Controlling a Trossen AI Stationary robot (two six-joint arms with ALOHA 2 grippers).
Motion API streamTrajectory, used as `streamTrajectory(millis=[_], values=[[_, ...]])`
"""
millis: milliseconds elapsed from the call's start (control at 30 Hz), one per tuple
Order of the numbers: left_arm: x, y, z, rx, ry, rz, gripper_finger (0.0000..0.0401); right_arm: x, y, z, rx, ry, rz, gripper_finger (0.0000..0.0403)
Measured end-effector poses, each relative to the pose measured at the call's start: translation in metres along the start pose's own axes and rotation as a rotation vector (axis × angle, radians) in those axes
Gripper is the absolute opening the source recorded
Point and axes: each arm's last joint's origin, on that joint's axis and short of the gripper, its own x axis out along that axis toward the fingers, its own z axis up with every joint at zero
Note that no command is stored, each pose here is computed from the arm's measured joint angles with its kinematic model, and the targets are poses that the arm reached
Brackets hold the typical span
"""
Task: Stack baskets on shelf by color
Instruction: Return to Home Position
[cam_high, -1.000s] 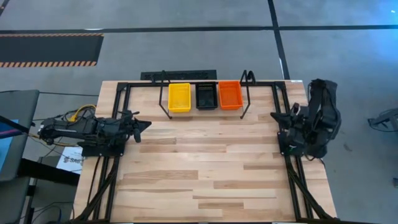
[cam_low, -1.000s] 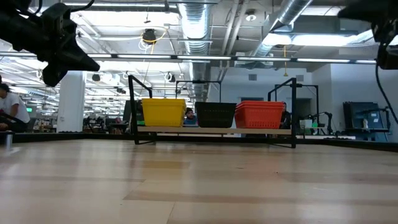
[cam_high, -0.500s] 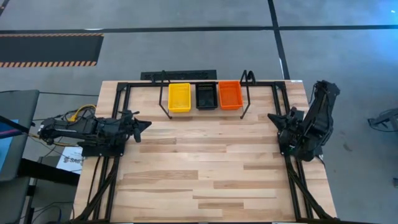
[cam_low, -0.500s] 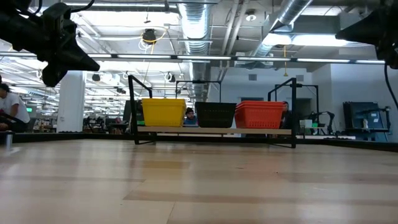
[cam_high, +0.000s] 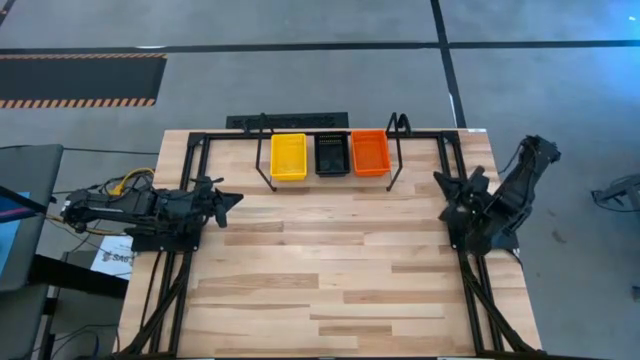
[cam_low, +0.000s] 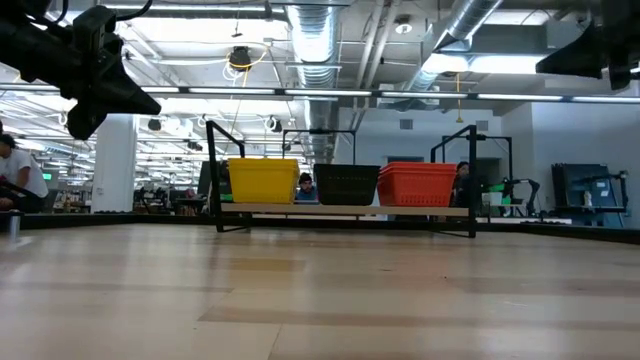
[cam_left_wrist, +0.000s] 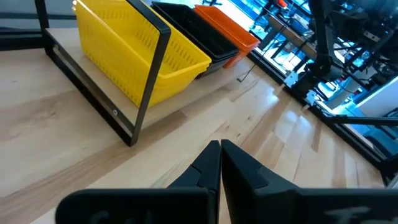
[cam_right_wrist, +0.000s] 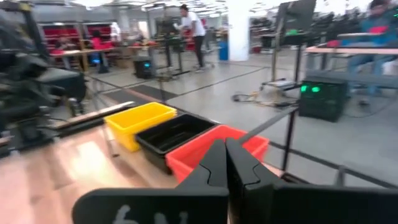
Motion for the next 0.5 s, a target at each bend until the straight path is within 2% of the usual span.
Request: streamTrajectory(millis=[167,333,500], values=[[0.000,0.000,0.000,0.003,-0.005,0.006,0.0000,0.002,-0.006,0.000,-0.056,-0.003,-0.052,0.0002],[0.000,0.001,0.000,0.011,-0.009,0.026,0.0000,0.002,-0.013,0.000,-0.152,0.000,-0.043,0.0002],[0.000,0.001,0.000,0.012,-0.008,0.027,0.0000,0.000,-0.019,0.007,-0.154,0.000,-0.004,0.0002]])
